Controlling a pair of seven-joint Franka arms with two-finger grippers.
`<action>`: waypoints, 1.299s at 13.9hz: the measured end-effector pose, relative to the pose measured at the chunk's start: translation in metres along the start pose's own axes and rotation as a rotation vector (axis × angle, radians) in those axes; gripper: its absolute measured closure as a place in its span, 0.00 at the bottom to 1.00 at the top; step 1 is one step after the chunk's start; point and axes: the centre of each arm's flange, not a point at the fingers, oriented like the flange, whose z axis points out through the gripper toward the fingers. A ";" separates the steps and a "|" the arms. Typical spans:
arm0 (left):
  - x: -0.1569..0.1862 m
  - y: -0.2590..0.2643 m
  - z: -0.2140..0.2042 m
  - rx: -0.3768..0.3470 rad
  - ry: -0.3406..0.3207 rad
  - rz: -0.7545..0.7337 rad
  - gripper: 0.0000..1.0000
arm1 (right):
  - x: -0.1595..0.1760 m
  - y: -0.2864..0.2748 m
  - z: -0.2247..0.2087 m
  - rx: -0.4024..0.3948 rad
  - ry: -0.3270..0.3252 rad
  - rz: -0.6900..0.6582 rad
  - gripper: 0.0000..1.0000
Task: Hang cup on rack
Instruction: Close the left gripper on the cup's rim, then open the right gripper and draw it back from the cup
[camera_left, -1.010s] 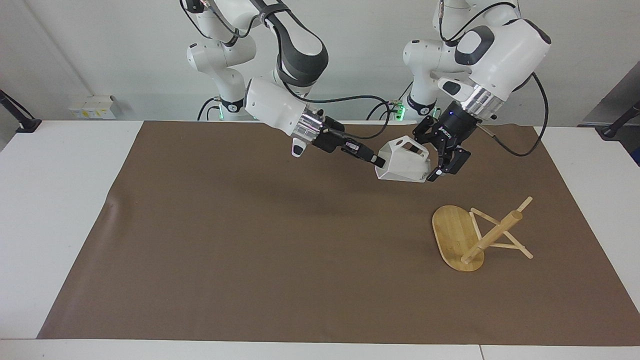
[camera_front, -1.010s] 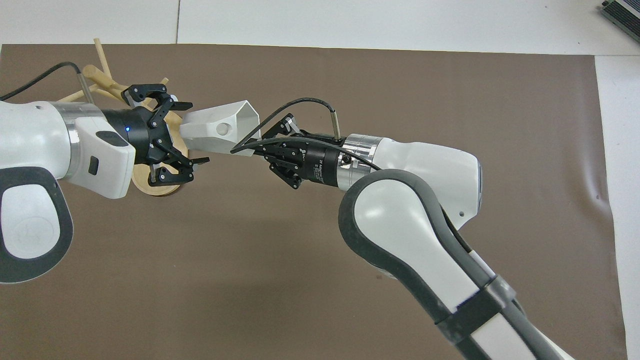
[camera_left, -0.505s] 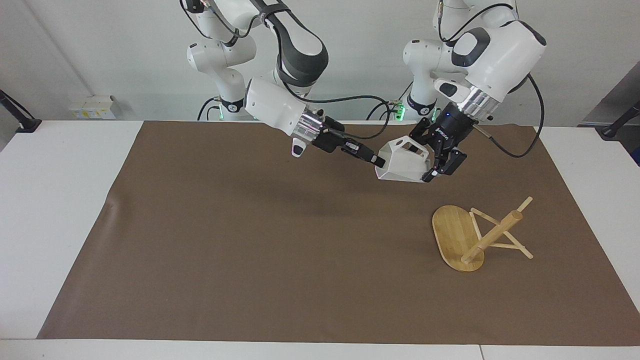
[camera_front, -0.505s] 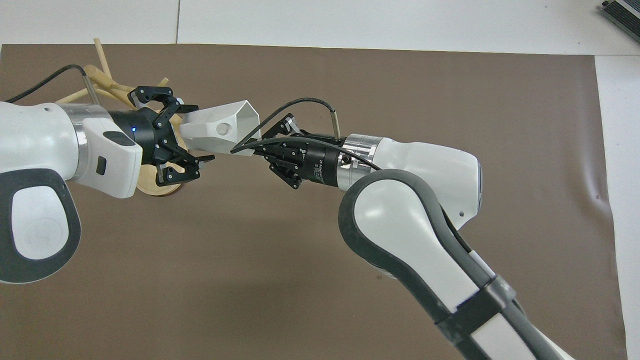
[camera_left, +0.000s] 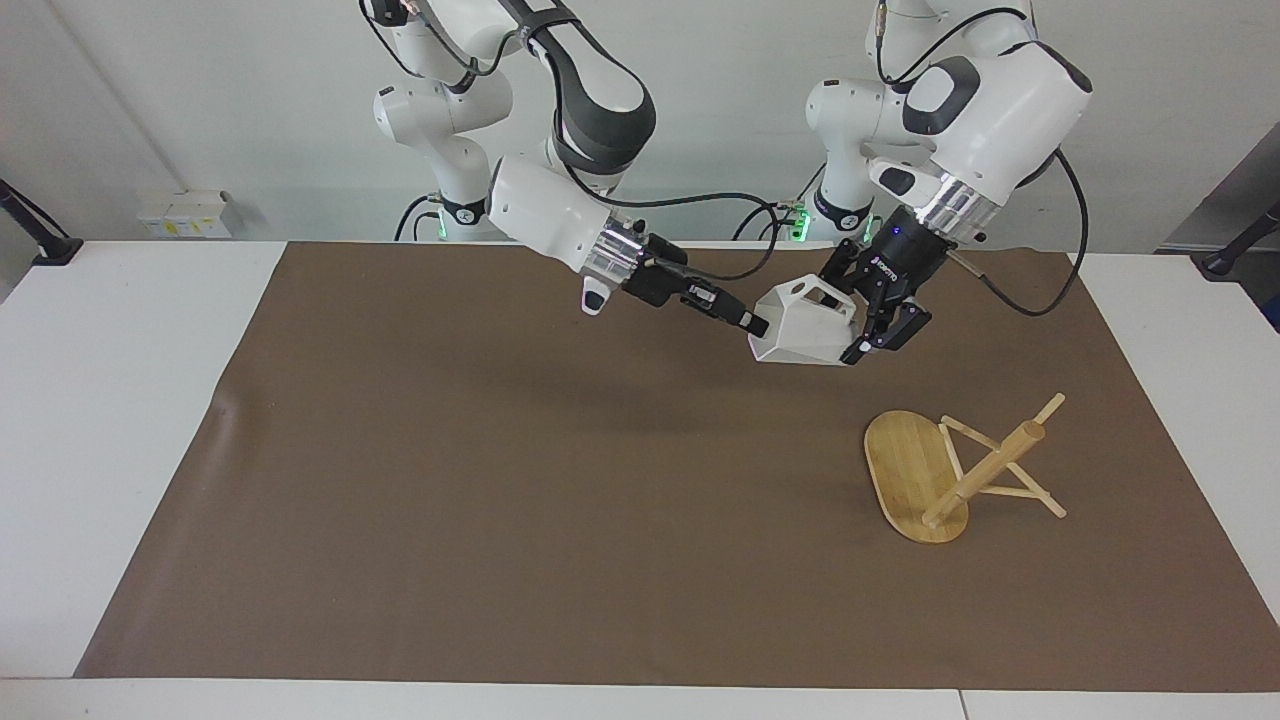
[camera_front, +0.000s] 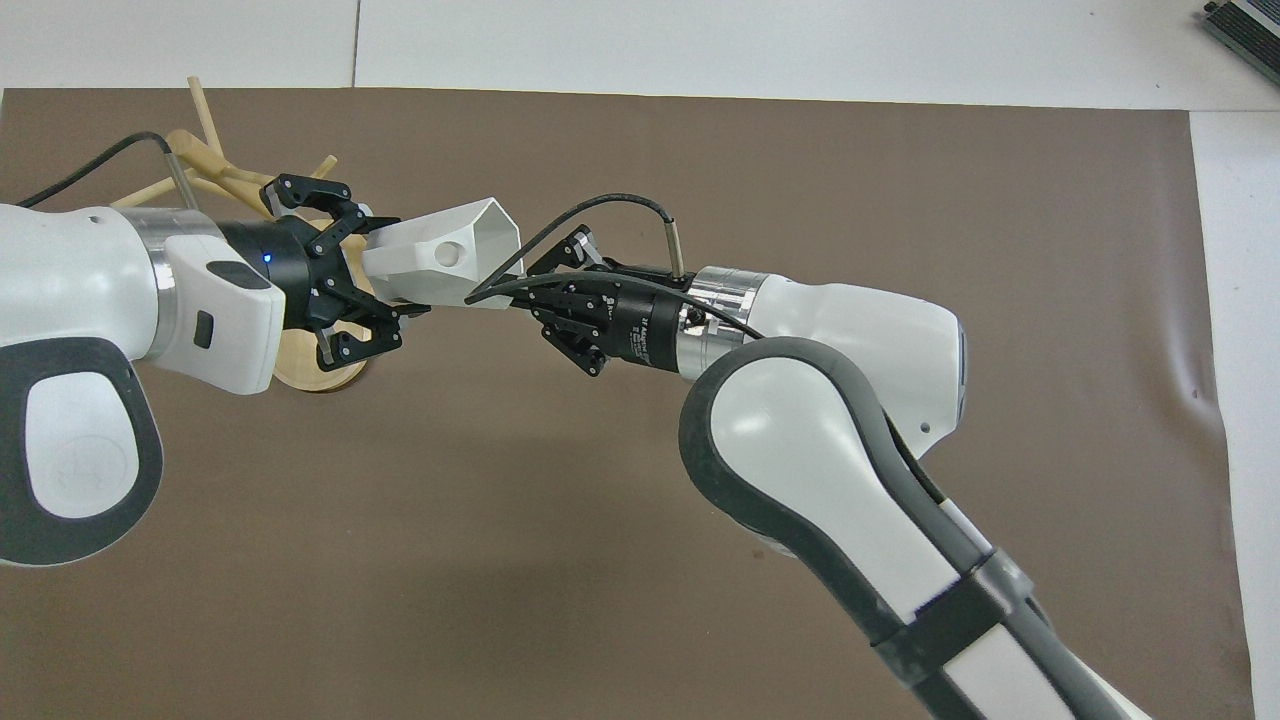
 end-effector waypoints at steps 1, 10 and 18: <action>0.000 0.000 0.000 0.000 0.000 -0.002 0.26 | 0.000 0.000 0.000 0.000 0.000 0.000 0.96; -0.004 -0.003 -0.002 0.005 0.001 -0.056 0.29 | 0.000 0.000 0.000 0.003 0.006 0.003 0.71; -0.015 -0.011 -0.008 0.021 0.000 -0.114 0.30 | -0.008 0.003 0.005 0.024 0.054 -0.007 0.00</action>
